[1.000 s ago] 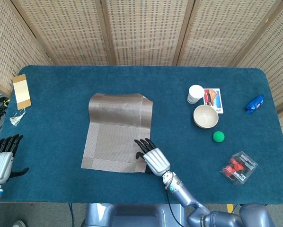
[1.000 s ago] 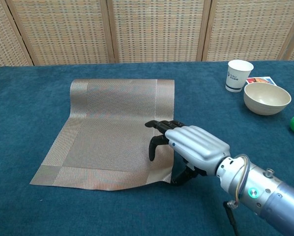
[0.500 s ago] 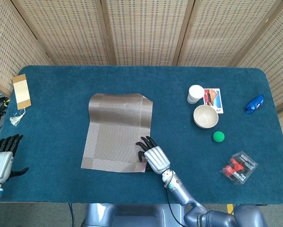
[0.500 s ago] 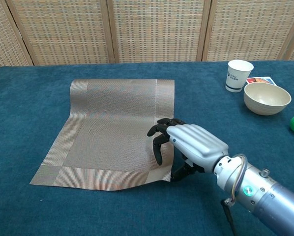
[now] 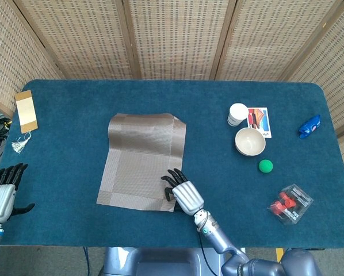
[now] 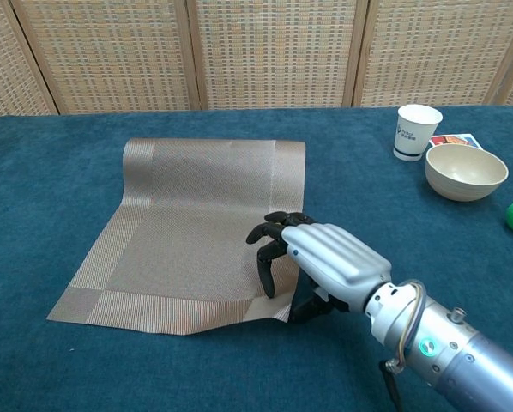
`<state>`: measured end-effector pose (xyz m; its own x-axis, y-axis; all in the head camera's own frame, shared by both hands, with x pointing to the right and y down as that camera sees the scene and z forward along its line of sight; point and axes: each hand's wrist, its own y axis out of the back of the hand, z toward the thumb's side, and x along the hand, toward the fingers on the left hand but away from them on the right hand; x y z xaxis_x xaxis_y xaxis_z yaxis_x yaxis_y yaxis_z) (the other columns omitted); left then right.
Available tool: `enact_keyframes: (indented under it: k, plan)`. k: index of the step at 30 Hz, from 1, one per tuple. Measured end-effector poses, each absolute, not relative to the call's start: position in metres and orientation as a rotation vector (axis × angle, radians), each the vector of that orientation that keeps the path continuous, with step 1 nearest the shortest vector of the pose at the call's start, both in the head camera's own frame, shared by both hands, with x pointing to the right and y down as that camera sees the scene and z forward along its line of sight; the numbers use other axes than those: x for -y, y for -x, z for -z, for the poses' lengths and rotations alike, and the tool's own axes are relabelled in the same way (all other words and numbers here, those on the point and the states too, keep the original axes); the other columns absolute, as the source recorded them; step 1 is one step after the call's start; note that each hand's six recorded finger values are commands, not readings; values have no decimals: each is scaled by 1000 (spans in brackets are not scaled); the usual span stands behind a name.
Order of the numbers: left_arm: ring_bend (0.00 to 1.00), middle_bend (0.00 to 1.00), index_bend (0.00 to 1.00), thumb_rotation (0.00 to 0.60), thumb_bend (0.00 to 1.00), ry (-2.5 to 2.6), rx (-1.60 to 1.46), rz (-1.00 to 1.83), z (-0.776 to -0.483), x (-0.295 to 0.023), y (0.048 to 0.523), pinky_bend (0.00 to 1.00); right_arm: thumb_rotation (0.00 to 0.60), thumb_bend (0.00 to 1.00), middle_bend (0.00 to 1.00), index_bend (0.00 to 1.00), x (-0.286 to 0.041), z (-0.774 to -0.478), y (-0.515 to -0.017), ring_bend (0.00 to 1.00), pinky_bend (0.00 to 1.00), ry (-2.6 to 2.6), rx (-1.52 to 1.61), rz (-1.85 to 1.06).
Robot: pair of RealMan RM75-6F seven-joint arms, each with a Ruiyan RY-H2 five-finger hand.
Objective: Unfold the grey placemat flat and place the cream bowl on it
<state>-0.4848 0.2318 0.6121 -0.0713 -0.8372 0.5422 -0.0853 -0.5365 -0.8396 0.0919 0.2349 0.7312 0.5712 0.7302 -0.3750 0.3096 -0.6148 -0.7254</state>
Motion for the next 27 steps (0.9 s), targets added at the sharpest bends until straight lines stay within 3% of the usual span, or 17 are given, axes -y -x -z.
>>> enact_keyframes:
  k: [13, 27]
  plan:
    - [0, 0, 0, 600, 92, 1624, -997, 1671, -614, -232, 485, 0, 600, 670, 280, 716, -232, -726, -101, 99, 68, 2170, 846, -919]
    - [0, 0, 0, 600, 92, 1631, -985, 1664, -613, -235, 481, 0, 600, 654, 280, 717, -224, -715, -171, 99, 68, 2108, 948, -996]
